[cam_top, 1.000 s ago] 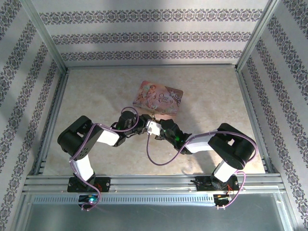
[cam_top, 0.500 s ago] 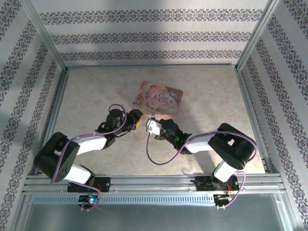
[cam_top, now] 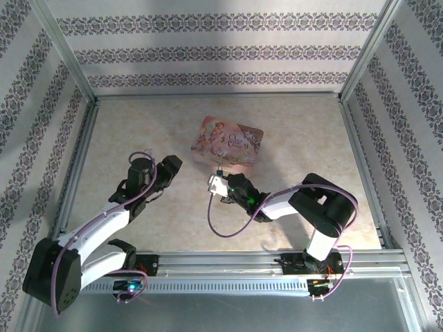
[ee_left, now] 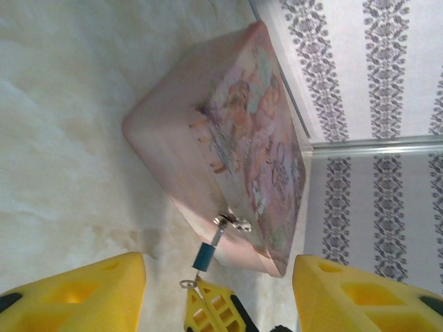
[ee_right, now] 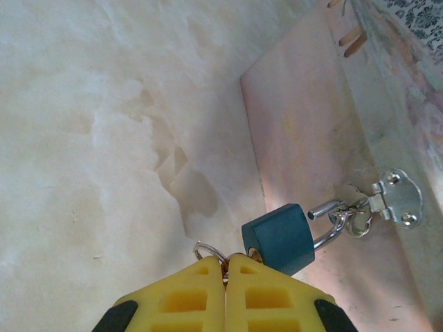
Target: Unlock a padlock with a key
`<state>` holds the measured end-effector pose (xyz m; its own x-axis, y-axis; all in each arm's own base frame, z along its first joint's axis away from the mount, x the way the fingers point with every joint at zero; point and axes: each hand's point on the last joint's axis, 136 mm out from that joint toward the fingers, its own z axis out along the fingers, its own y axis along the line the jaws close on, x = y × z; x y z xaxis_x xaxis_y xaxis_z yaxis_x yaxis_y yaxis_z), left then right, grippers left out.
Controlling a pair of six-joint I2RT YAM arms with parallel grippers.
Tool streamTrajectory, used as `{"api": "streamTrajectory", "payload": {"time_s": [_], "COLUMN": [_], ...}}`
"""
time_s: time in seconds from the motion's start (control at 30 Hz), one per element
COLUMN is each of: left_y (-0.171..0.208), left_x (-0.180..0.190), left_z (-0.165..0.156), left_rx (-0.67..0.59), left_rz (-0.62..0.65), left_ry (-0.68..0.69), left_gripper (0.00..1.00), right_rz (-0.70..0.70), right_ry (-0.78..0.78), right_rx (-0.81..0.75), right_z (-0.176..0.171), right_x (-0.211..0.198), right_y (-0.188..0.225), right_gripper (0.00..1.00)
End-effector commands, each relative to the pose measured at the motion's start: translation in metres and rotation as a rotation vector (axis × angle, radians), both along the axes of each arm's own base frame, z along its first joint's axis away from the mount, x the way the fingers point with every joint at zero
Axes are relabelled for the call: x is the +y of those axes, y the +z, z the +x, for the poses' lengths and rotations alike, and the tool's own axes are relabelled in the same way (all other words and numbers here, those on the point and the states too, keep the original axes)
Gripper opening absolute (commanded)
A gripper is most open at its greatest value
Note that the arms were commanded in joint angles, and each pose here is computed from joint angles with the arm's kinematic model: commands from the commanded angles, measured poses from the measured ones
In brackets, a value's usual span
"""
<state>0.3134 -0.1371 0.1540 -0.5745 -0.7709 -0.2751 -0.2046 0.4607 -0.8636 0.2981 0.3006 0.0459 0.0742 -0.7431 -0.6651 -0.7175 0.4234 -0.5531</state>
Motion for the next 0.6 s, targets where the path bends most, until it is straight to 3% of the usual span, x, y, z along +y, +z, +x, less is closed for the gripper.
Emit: {"api": "streamTrajectory", "payload": {"time_s": [0.0,0.3,0.57], "left_y": [-0.001,0.022,0.031], "left_x": [0.02,0.043,0.04], "left_z": [-0.006,-0.005,0.022], "left_rx": [0.021,-0.03,-0.055], "left_rz": [0.128,0.222,0.264], "left_ry": [0.016,0.055,-0.051], "left_gripper": [0.59,0.65,0.75], "right_rz": [-0.03,-0.028,0.092], "right_ry": [0.013,0.005,-0.046], "right_rx": [0.046,0.05,0.043], "right_z": [-0.007,-0.007,-0.012], "right_x": [0.002,0.001,-0.009], "right_y": [-0.017,-0.02,0.027], "right_gripper": [0.07,0.16,0.3]}}
